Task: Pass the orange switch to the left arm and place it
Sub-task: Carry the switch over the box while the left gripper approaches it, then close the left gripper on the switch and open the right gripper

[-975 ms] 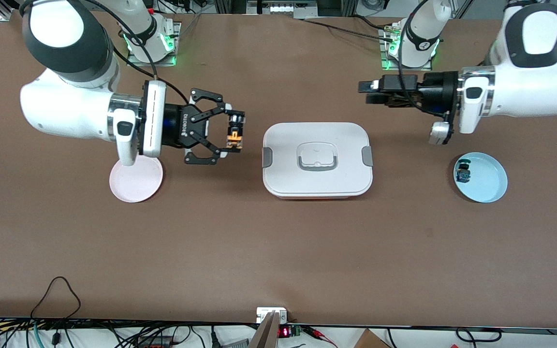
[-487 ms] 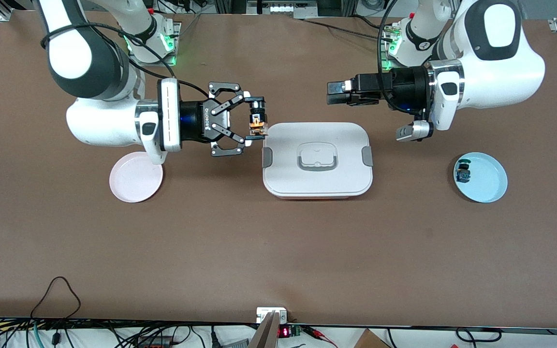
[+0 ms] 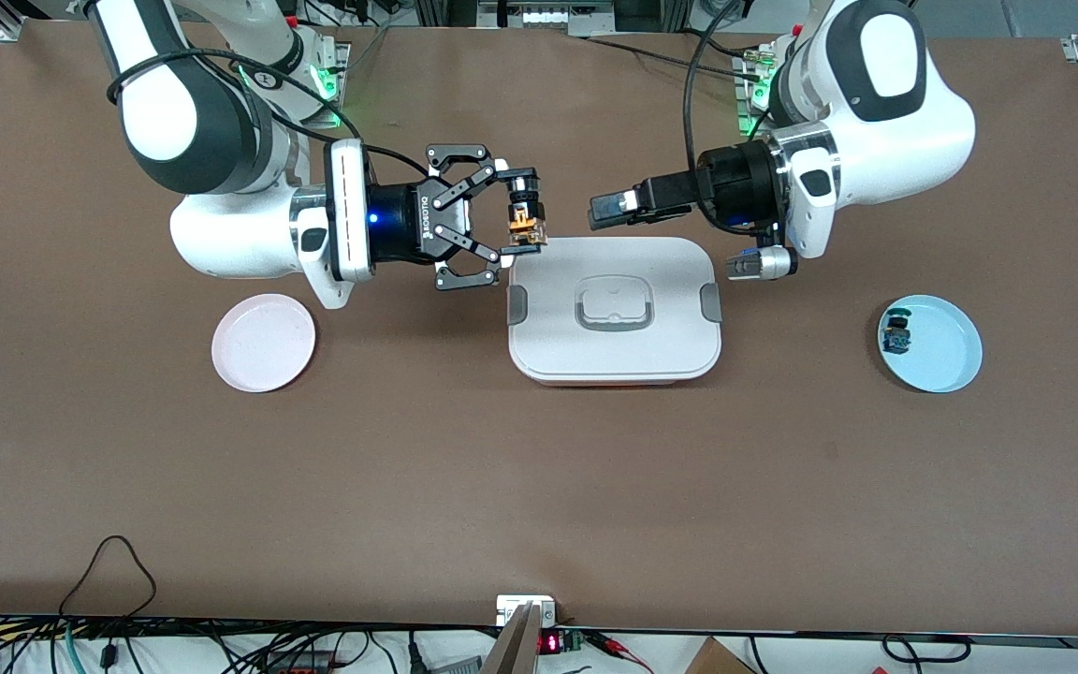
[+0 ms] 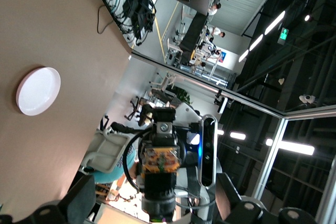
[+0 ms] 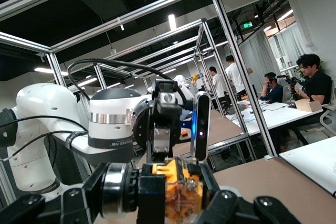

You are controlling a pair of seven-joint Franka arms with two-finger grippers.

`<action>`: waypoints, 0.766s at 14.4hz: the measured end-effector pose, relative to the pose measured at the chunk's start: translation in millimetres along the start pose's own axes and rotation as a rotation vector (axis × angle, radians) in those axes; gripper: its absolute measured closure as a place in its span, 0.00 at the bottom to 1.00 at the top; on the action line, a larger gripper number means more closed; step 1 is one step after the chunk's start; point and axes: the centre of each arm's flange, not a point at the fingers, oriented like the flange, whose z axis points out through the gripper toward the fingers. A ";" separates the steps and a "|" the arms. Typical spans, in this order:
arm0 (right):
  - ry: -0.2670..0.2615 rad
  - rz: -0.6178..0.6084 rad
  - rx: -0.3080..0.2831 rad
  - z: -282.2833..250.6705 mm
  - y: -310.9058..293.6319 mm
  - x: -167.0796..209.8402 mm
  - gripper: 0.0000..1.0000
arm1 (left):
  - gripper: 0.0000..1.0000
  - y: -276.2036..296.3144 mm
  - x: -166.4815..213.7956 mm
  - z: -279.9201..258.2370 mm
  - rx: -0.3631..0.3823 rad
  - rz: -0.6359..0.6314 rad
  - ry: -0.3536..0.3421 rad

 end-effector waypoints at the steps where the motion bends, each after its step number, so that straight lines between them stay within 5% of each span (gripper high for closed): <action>1: 0.000 -0.001 0.004 2.8 -1.4 -0.6 0.28 | 0.00 -1.7 -5.0 6.0 0.007 0.004 0.020; 8: -0.003 0.001 0.027 17.7 -9.2 -4.6 0.28 | 0.00 2.9 -20.3 21.8 0.030 0.049 0.010; 11: -0.003 0.001 0.026 17.5 -9.2 -4.5 0.28 | 0.12 2.3 -19.7 22.1 0.035 0.054 0.010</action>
